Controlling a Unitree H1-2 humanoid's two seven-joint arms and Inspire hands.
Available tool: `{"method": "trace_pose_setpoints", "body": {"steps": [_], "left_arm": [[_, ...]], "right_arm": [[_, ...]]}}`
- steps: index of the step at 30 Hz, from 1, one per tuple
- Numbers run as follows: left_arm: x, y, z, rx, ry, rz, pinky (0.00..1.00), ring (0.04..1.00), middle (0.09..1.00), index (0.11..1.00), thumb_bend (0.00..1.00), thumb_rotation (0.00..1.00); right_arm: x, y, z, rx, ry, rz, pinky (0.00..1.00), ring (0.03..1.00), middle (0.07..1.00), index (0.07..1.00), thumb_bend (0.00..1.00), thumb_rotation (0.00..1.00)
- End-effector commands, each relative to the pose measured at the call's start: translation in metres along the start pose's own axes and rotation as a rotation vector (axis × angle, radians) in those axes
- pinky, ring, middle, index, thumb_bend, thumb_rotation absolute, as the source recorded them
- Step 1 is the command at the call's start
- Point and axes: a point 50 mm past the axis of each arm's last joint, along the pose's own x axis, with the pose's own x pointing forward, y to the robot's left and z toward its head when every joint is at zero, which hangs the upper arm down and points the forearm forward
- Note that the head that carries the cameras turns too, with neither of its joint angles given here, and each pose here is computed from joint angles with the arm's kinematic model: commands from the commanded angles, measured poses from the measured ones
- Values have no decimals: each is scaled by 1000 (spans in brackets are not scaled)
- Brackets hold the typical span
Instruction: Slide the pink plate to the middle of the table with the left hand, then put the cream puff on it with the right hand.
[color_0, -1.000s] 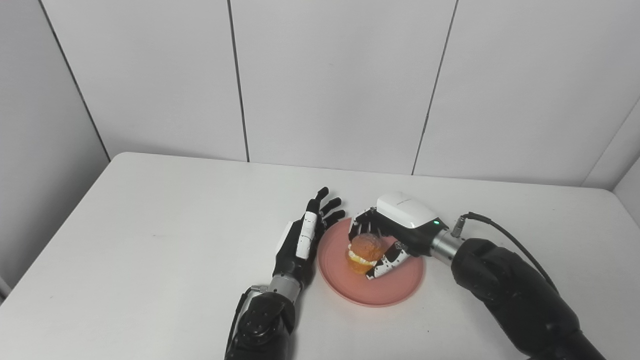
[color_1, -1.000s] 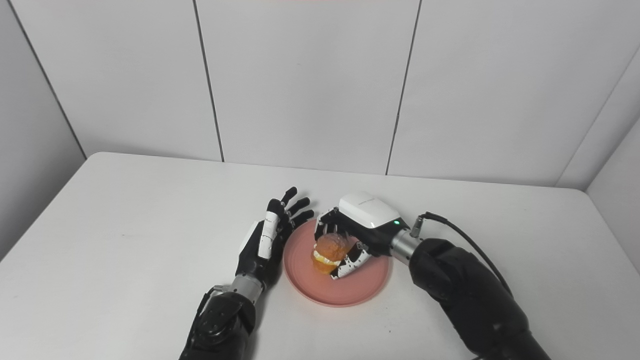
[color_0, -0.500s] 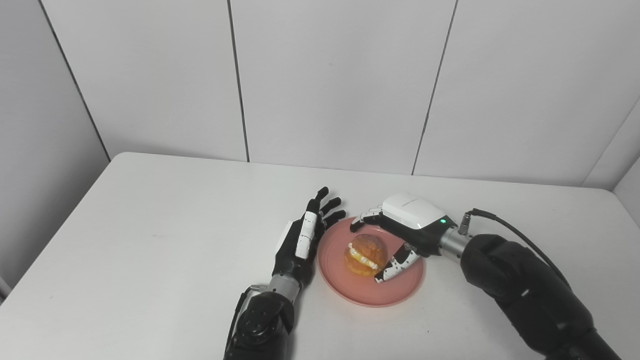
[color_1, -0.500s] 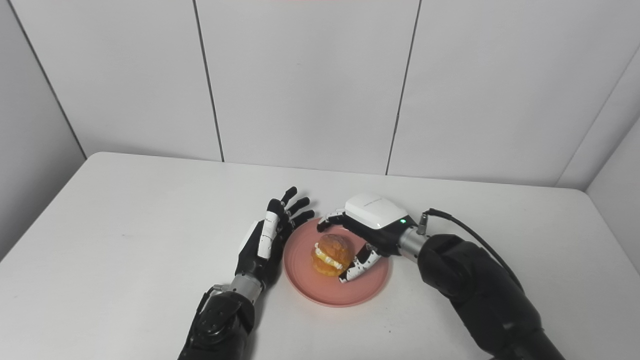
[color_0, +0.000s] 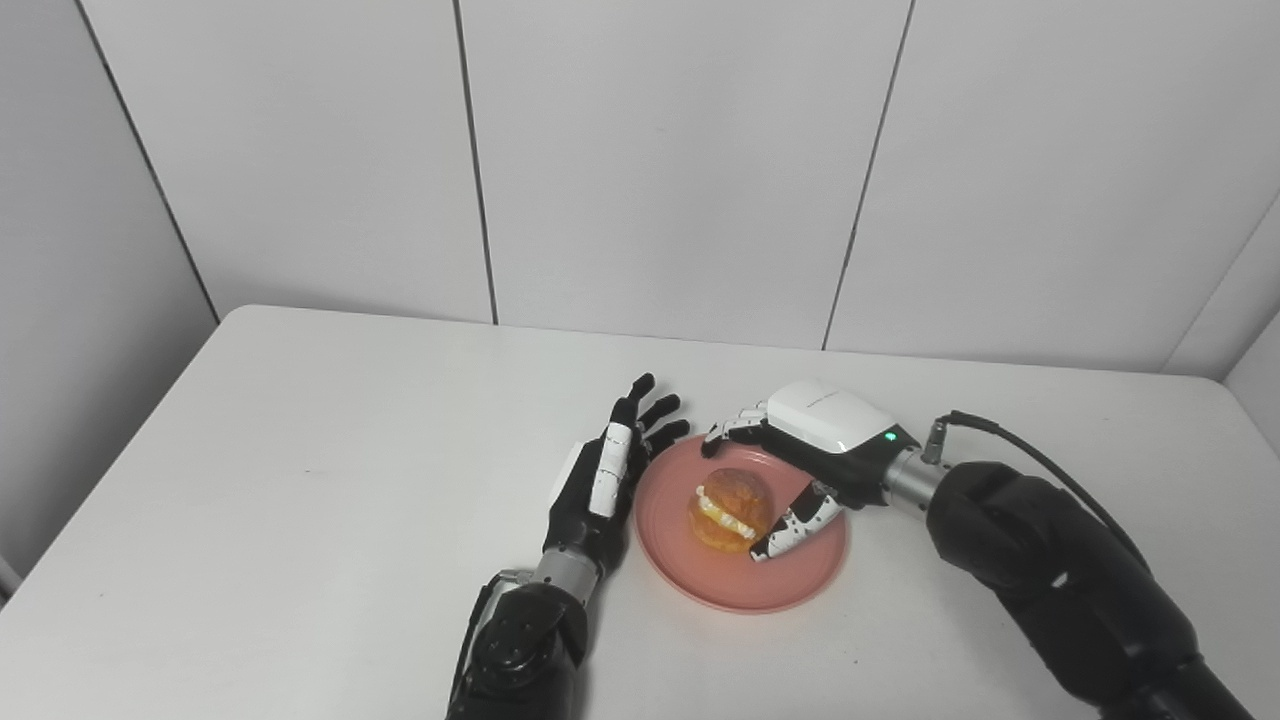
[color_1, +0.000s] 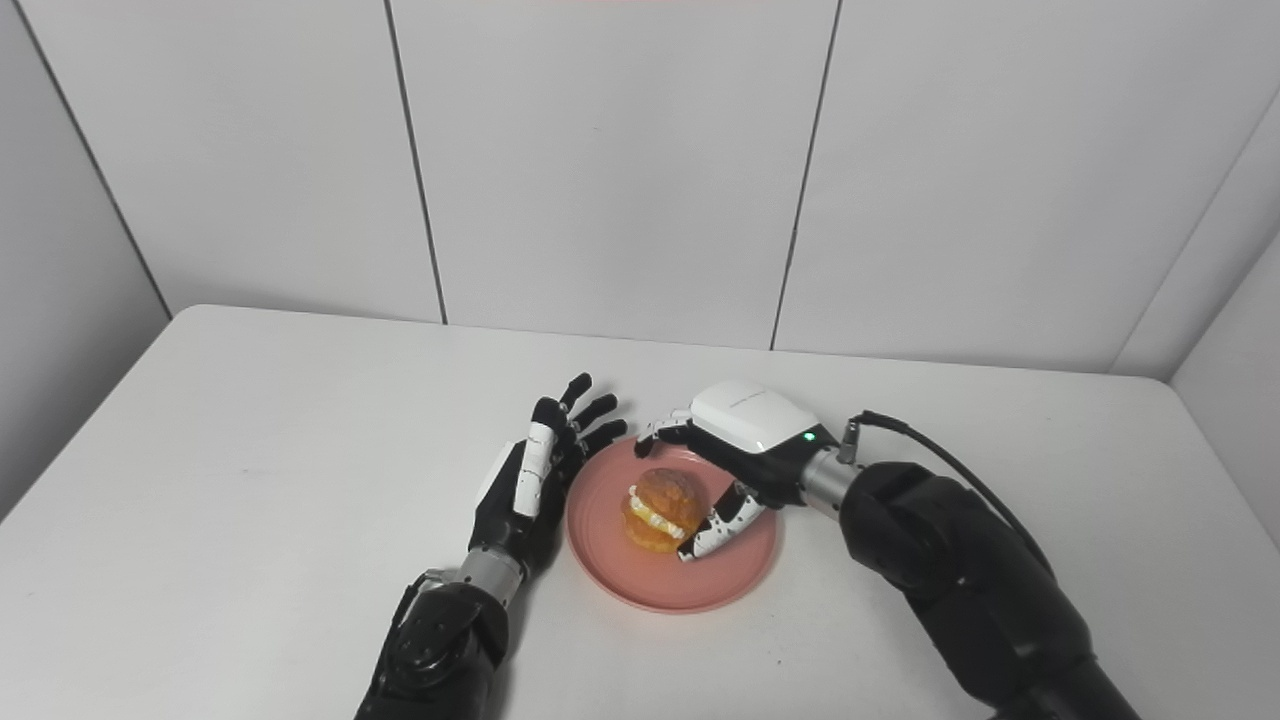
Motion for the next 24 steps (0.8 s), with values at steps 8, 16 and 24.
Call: {"method": "trace_pose_setpoints", "body": {"steps": [8,16,24], "left_arm": [[-1,1,-5,10,-22,39,907,922,911,946,897,948],[-3,3,-4,123,-124,134,918,938,927,902,865,951],[-5,8,0,213,-168,179,999,999,997,926,842,983]], "right_arm": [[-38,-46,-4,197,-35,-303,724,822,822,751,1000,422],[-49,22,-12,735,64,-629,798,877,891,846,891,886],[-26,97,11,1242,212,-938,856,890,905,904,879,993]]}}
